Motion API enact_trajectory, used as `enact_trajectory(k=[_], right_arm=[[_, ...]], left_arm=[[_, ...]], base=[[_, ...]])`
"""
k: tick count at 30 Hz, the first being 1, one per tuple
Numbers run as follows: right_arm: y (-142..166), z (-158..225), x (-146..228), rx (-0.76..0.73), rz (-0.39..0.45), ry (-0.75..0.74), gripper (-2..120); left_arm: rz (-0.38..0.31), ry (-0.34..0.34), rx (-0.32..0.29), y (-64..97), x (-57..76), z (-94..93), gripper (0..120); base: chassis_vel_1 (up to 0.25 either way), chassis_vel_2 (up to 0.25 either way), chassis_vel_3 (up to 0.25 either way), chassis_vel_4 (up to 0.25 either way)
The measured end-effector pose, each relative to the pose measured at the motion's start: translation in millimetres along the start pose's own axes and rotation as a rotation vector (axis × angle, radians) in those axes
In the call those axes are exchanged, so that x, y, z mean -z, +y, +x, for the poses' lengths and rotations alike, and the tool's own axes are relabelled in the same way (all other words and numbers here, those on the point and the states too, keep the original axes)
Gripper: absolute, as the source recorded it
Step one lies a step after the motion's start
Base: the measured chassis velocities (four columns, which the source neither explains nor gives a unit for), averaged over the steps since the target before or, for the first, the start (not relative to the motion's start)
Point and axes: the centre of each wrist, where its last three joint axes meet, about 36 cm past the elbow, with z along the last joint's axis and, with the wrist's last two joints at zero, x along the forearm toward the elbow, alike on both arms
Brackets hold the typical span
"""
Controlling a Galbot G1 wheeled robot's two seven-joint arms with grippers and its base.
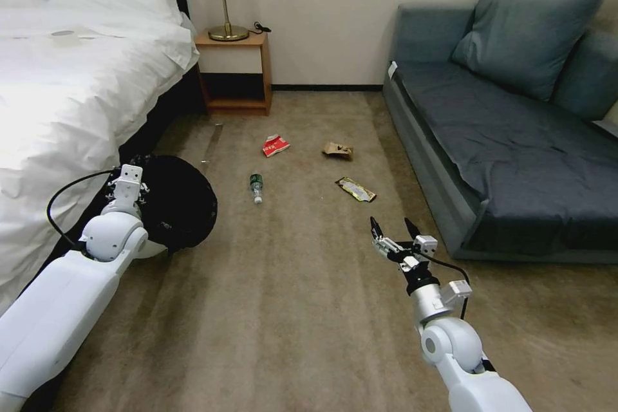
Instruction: Pick up the trash bin, then pick up the garbage on the floor and place it into the trash bin.
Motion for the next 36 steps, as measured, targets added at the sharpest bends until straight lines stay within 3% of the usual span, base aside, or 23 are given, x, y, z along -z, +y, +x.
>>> enact_trajectory(k=[19, 36], right_arm=[[5.7, 5.3, -2.3, 0.006, -0.003, 0.004, 100], [11.1, 5.0, -4.2, 0.012, -0.009, 0.004, 100]], left_arm=[[-0.011, -0.004, 0.016, 14.4, -4.3, 6.9, 6], [-0.009, -0.021, 0.022, 23.0, 0.0, 7.0, 6]], base=[[-0.055, 0.054, 0.06, -0.055], [-0.058, 0.058, 0.063, -0.059]])
